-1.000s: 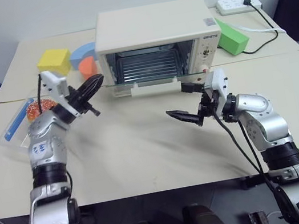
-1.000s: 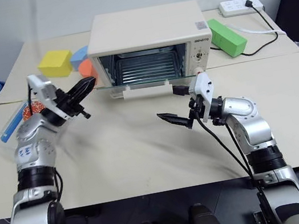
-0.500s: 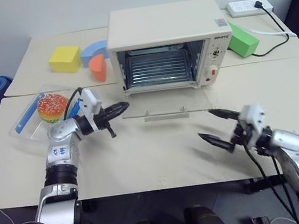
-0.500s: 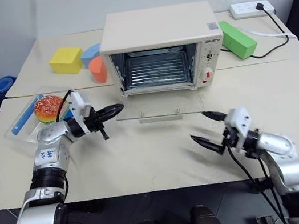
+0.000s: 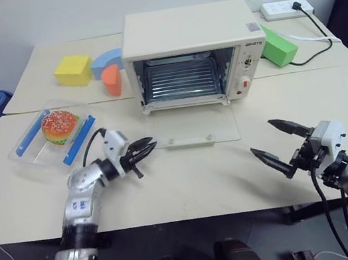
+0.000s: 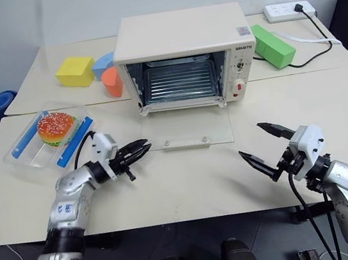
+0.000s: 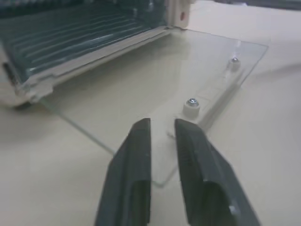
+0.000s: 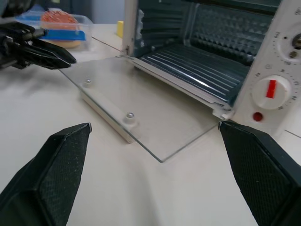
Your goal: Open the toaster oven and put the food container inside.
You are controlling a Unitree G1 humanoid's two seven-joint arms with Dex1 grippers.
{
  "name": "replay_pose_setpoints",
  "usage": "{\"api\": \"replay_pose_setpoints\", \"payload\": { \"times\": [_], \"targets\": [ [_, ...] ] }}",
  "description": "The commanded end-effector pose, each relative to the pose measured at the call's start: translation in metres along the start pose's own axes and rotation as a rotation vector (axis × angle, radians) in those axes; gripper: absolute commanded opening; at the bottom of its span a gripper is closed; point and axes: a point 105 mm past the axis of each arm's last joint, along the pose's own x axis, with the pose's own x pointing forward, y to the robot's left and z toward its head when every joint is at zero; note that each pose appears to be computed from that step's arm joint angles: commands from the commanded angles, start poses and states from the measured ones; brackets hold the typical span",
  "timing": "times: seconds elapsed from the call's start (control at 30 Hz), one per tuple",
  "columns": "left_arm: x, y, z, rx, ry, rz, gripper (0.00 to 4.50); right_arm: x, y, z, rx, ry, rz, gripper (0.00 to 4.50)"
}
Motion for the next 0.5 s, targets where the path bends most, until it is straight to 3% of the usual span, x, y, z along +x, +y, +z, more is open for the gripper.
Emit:
{"api": "replay_pose_setpoints", "payload": {
  "times": [0.03,0.3,0.4,0.5],
  "targets": [
    [-0.031,-0.002,0.047,0.04,-0.147,0.055,2.09,0.009,0.006,0.023,-0.059,-0.107,0.063,4.5],
    [-0.174,0.013,0.057,-0.002,-0.064,0.579,4.42,0.037,0.026,0.035,-0.062,-0.227,0.276,4.5],
    [-0.23,0.017,0.042,-0.089,0.0,0.797,4.49,0.048,0.033,0.041,-0.06,-0.259,0.33,4.5],
    [-0.263,0.018,0.028,-0.134,0.072,0.913,4.49,0.054,0.039,0.043,-0.067,-0.27,0.363,4.5]
  ]
}}
